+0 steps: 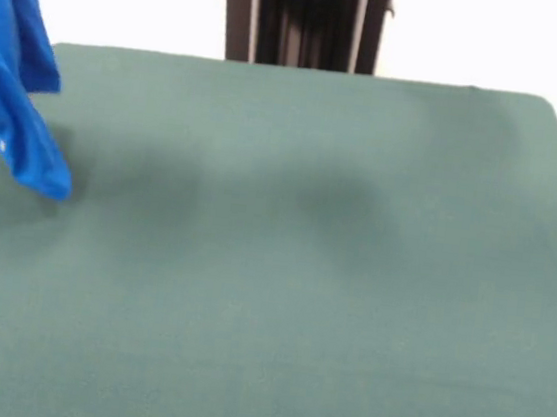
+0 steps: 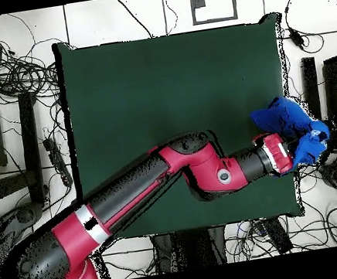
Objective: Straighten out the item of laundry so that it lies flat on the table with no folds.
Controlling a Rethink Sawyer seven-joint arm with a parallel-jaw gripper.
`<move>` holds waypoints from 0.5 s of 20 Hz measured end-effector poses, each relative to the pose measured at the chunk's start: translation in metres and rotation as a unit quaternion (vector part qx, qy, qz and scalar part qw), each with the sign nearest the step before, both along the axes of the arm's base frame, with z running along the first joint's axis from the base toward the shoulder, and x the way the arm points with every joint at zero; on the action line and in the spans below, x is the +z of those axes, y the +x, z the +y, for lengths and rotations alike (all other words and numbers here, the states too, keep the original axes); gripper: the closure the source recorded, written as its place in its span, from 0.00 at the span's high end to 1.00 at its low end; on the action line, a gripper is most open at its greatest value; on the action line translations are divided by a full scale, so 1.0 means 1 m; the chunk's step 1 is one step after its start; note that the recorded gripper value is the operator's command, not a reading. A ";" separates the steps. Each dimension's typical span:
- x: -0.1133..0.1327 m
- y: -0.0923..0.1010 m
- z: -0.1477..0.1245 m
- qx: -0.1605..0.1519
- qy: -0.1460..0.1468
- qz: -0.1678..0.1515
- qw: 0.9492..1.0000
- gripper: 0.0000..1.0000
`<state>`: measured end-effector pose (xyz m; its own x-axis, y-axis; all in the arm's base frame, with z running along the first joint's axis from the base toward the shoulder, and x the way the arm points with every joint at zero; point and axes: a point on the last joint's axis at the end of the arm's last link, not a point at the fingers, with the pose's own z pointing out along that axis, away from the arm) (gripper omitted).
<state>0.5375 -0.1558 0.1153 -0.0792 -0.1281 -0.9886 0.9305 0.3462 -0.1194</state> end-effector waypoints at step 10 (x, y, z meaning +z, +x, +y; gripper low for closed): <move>-0.035 -0.005 0.050 -0.017 0.035 -0.089 0.995 0.00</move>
<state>0.5329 -0.1054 0.0803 0.0952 -0.0586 -0.9937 0.9462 0.3155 0.0720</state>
